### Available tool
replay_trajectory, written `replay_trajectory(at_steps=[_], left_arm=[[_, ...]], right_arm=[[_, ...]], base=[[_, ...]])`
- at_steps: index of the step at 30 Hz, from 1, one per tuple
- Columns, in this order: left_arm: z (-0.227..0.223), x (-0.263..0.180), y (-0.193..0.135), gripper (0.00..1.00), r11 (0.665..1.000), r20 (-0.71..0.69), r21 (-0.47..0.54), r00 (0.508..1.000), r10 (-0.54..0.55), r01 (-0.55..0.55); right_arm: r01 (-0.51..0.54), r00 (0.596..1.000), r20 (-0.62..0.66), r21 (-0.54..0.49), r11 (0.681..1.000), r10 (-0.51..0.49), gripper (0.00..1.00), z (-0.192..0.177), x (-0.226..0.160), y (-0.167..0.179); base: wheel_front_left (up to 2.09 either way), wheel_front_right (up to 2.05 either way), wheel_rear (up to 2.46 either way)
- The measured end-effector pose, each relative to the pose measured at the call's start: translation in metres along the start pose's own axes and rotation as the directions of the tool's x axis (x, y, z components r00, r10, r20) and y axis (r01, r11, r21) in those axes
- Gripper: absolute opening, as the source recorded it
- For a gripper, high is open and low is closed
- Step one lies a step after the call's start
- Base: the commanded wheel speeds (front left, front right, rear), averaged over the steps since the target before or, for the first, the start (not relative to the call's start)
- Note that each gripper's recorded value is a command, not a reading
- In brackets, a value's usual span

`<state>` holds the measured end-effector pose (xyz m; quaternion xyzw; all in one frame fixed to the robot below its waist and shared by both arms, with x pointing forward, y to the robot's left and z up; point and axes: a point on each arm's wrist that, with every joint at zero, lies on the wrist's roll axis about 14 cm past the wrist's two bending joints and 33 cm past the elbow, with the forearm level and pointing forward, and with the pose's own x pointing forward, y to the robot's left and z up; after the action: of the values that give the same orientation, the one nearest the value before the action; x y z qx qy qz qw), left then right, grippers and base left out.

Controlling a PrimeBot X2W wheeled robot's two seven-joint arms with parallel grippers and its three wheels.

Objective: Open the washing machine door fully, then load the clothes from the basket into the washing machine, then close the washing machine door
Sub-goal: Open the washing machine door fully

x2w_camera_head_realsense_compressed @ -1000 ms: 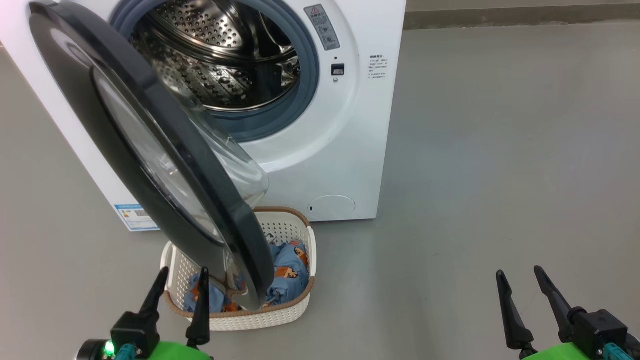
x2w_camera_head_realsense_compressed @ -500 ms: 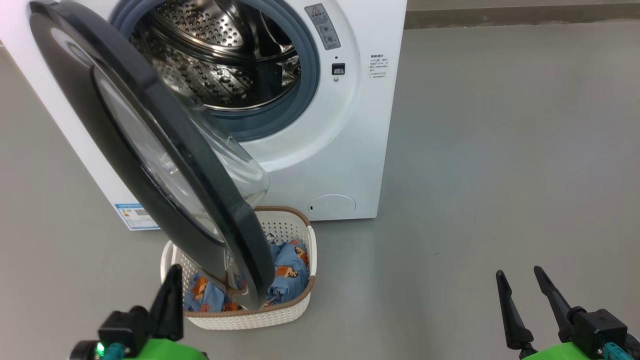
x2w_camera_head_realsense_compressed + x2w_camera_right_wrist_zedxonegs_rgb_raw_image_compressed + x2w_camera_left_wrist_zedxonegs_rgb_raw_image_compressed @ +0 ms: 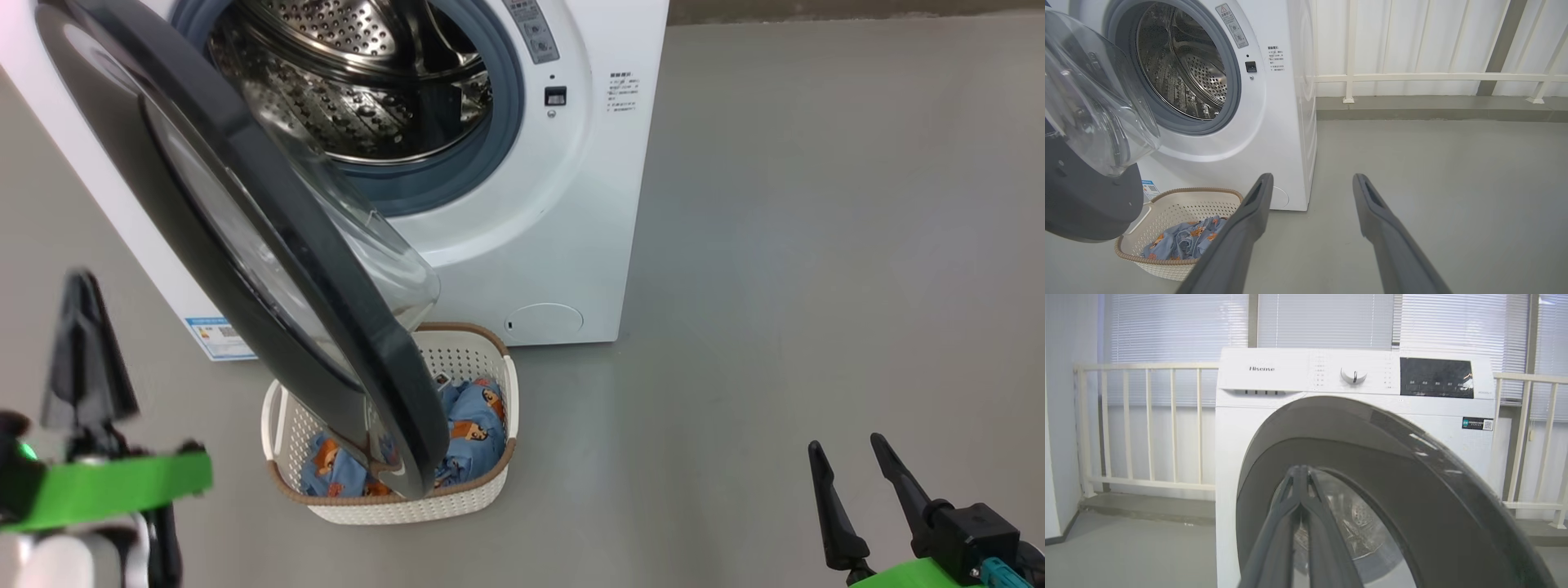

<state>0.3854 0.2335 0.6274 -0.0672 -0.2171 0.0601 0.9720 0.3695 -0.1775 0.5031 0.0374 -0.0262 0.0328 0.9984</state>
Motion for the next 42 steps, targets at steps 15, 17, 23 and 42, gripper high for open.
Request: replay_trajectory(at_steps=[15,17,23,42], left_arm=[[0.082,0.003,-0.163,0.0,0.886,0.198,-0.081,0.878,-0.435,0.457],[0.074,-0.009,-0.187,0.0,0.843,0.161,-0.115,0.848,-0.506,0.525],[0.034,-0.034,-0.223,0.0,0.778,0.025,-0.195,0.796,-0.605,0.598],[-0.076,-0.051,-0.168,0.0,0.922,-0.349,-0.195,0.855,-0.383,0.334]], right_arm=[[-0.044,0.999,-0.025,-0.027,0.999,0.043,1.0,-0.007,0.007,0.013],[-0.058,0.998,-0.028,-0.025,0.998,0.057,1.0,-0.008,0.008,0.018],[-0.089,0.995,-0.045,-0.025,0.996,0.088,1.0,-0.012,0.011,0.027],[-0.128,0.991,-0.045,-0.02,0.992,0.127,1.0,-0.012,0.016,0.041]], base=[[0.0,0.0,0.0],[0.0,0.0,0.0],[0.0,0.0,0.0],[0.0,0.0,0.0]])
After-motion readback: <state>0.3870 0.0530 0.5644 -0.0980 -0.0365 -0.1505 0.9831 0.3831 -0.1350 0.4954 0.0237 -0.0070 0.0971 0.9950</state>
